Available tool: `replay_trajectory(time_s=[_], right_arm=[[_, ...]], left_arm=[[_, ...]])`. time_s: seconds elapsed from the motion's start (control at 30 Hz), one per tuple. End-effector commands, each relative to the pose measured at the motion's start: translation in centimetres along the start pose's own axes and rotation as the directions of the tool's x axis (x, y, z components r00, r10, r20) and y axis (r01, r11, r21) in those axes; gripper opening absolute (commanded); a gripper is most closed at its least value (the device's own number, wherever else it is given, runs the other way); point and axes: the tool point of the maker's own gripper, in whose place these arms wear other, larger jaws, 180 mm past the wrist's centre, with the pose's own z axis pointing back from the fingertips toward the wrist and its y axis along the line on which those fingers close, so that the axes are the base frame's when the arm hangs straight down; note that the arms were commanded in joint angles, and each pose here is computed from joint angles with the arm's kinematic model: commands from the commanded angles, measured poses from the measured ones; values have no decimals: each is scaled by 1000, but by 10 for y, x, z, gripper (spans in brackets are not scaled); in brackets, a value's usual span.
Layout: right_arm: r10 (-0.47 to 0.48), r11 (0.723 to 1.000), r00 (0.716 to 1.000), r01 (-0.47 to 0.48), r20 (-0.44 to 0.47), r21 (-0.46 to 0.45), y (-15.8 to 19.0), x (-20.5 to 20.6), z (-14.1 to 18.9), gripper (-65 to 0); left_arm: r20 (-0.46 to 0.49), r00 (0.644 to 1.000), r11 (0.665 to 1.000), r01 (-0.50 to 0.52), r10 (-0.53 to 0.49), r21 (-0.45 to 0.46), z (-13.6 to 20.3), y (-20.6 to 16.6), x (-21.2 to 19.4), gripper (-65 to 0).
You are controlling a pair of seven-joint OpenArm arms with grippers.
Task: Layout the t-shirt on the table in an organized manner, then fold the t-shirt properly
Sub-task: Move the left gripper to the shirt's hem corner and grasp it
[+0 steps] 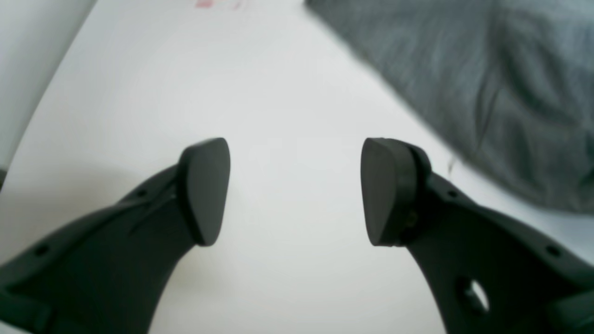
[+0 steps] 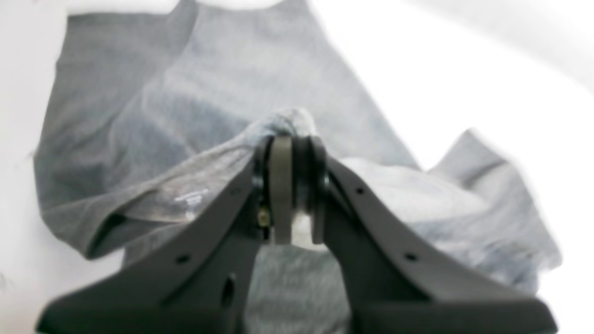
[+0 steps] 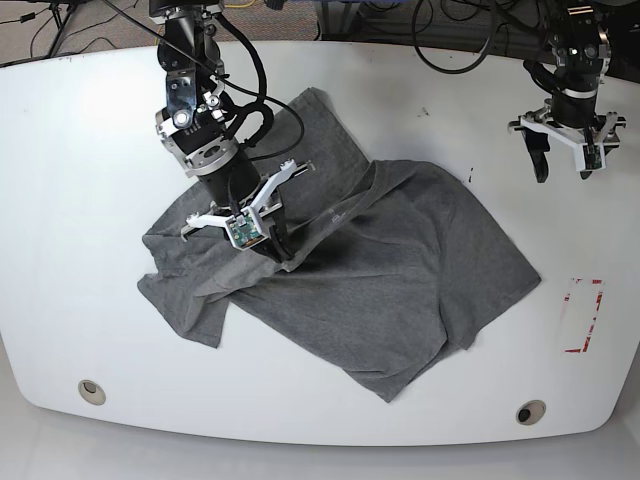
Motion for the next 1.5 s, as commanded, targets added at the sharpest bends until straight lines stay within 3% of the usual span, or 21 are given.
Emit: replay_trajectory(time_s=[0.0,0.3,0.57,0.93,1.17,1.37,1.43,1.47], right_arm=[[9,999,997,-7,71,-38,-14,20,7,-601],[13,993,989,4,144,-116,-43,31,16,-601],[13,989,990,9,143,-150,-55,29,20,-601],[41,989,991,-22,127,-145,-57,26,21,-601],[39,989,992,-22,121,-145,-58,24,21,-601],[15,991,995,-2,100,-134,-55,14,19,-591],[0,993,996,10,85,-121,-50,7,17,-568],[-19,995,997,26,75,-96,-39,2,14,-518]], left_arm=[[46,999,1000,-2,2,10,-7,2,22,-229],[53,996,997,-73,72,24,-52,4,69,-228],[21,984,984,-177,177,23,-104,9,90,-228],[-100,956,961,-275,277,34,-166,18,76,-228],[-105,941,946,-318,322,54,-189,25,61,-228],[-117,948,955,-294,296,35,-202,14,54,-228],[-125,949,957,-287,289,29,-204,10,52,-228],[-135,949,958,-284,285,24,-205,7,50,-228]])
